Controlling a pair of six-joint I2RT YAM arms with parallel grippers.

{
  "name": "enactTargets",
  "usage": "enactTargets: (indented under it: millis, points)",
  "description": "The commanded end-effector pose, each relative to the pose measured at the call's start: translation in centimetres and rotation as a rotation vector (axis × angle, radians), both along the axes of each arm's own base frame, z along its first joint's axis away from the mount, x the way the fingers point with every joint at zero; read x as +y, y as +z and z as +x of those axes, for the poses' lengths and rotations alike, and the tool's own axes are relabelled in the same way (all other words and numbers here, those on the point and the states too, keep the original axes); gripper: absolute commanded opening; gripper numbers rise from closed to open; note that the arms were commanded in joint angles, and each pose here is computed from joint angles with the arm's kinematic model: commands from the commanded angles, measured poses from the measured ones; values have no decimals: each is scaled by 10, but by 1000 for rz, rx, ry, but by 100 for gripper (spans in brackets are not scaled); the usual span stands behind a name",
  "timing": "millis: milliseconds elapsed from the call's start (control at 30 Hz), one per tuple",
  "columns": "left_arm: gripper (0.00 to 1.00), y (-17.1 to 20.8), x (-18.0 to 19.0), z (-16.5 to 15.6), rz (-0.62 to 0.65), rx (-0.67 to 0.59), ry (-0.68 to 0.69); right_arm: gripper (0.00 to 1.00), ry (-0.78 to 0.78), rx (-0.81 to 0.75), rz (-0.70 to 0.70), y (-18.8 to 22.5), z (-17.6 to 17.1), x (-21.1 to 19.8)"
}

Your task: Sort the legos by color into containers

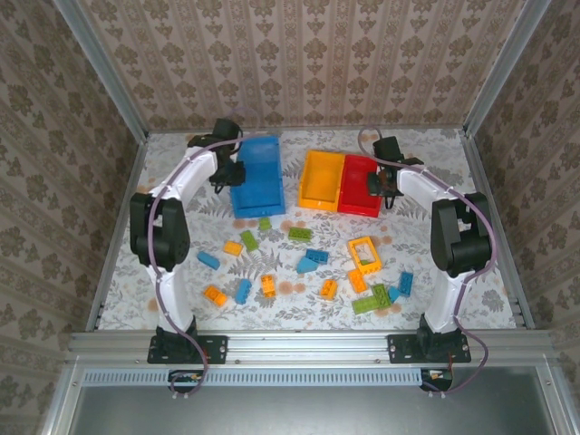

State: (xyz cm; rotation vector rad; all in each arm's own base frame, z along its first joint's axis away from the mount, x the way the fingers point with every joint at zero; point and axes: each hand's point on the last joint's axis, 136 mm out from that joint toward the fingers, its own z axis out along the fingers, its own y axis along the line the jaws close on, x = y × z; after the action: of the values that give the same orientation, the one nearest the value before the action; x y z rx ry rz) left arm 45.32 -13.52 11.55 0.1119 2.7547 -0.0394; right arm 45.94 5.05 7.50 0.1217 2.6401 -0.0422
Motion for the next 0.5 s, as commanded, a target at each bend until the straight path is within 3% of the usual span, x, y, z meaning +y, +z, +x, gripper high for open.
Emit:
enactTargets:
  millis: [0, 233, 333, 400, 467]
  points:
    - [0, -2, -12, -3, 46, 23, -80, 9, 171, -24, -13, 16, 8, 15]
    - [0, -5, -16, -2, 36, 38, -70, 11, 211, 11, 24, 7, 13, 26]
    - [0, -4, -16, -4, 31, 43, -52, 19, 190, 27, 33, 3, 14, 25]
    - [8, 1, -13, -8, 31, 44, -23, 29, 165, 23, 27, 4, 14, 23]
    - [27, 10, -11, -12, 15, 34, 10, 40, 139, 2, 23, 14, 14, 19]
